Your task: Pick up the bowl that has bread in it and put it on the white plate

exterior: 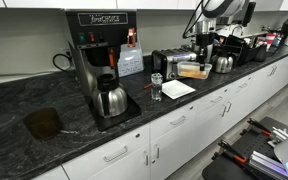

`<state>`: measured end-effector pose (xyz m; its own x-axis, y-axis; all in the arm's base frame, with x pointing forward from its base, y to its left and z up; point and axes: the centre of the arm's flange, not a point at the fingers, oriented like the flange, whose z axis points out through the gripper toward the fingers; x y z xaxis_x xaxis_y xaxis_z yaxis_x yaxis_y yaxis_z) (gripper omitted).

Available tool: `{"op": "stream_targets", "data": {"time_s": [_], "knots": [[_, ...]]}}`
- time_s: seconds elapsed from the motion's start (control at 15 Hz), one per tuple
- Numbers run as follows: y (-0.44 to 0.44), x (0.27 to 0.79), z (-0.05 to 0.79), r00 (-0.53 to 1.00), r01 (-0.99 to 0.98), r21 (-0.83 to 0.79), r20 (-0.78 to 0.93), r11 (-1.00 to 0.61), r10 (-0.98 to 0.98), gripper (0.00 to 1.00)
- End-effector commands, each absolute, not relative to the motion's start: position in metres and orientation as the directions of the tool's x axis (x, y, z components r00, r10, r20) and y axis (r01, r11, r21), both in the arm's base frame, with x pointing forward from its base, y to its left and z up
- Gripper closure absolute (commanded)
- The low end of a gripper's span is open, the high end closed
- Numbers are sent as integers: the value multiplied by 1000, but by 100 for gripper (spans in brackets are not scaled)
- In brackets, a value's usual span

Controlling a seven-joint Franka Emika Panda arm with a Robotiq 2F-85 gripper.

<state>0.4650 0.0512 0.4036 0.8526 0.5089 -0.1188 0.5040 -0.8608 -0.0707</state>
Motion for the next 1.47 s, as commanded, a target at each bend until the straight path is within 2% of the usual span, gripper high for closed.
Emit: {"op": "stream_targets", "data": {"time_s": [0.0,0.73,1.4], "knots": [[54,468,403,836,527,-80,-129,-846,533,98],[95,514,376,633,767,-38,-126,-641,764,98],[114,522,330,571,811,-80,-106,-580,814,98]]}}
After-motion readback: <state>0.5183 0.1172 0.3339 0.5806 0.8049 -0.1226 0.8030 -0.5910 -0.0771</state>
